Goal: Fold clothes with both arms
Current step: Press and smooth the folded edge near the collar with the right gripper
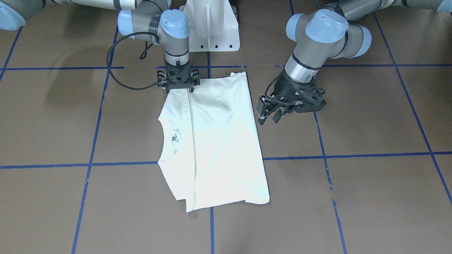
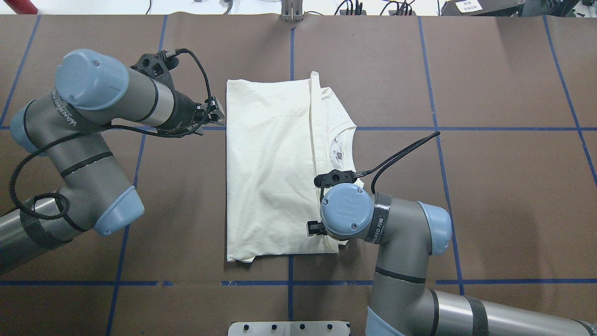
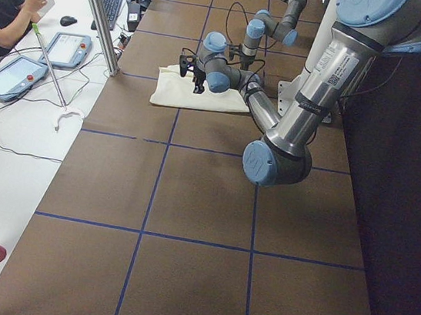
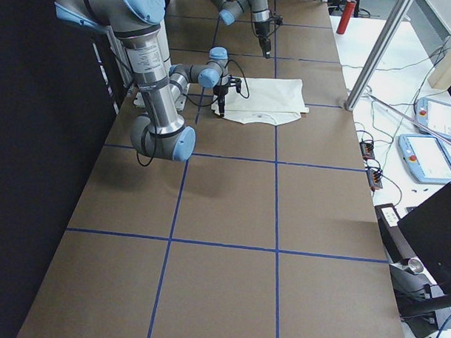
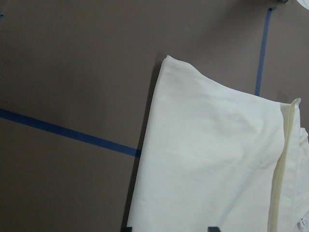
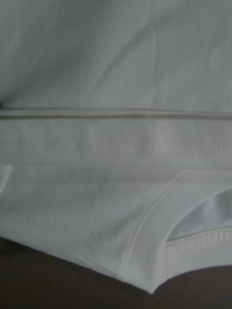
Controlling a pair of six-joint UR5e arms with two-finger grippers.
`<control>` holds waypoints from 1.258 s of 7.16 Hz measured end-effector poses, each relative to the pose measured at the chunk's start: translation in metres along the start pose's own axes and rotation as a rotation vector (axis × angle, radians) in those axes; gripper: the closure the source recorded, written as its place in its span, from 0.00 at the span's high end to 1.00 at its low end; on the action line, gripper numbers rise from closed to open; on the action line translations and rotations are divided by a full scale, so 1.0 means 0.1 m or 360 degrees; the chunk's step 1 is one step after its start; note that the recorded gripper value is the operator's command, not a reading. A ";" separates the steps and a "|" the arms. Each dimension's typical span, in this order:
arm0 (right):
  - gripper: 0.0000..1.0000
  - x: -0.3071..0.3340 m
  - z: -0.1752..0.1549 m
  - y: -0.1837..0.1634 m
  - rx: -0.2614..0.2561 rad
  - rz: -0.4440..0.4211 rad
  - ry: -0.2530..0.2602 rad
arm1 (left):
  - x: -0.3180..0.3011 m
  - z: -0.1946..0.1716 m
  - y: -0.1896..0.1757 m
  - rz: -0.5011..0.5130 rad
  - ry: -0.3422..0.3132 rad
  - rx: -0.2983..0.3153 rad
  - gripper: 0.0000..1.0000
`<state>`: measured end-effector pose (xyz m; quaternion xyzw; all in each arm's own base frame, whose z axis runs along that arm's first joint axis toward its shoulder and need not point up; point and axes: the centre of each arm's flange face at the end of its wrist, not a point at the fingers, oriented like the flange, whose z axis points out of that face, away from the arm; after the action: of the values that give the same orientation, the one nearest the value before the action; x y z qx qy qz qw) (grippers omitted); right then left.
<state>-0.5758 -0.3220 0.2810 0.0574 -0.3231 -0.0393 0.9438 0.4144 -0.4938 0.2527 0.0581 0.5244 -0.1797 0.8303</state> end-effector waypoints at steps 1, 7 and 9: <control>1.00 0.22 -0.03 0.01 -0.0005 -0.0034 0.0042 | 0.00 0.00 0.00 -0.0006 0.0000 0.0000 0.62; 0.90 0.43 -0.26 0.07 0.0067 0.0394 -0.0134 | 0.05 -0.07 0.02 -0.0003 0.0013 0.0006 0.61; 0.69 0.30 -0.01 0.13 0.0080 0.0909 -0.0311 | 0.04 -0.07 0.02 -0.0006 0.0013 0.0007 0.61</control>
<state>-0.5507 -0.3127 0.2998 -0.0164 -0.4164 0.2305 0.8793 0.4107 -0.4904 0.2455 0.0598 0.5275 -0.1821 0.8276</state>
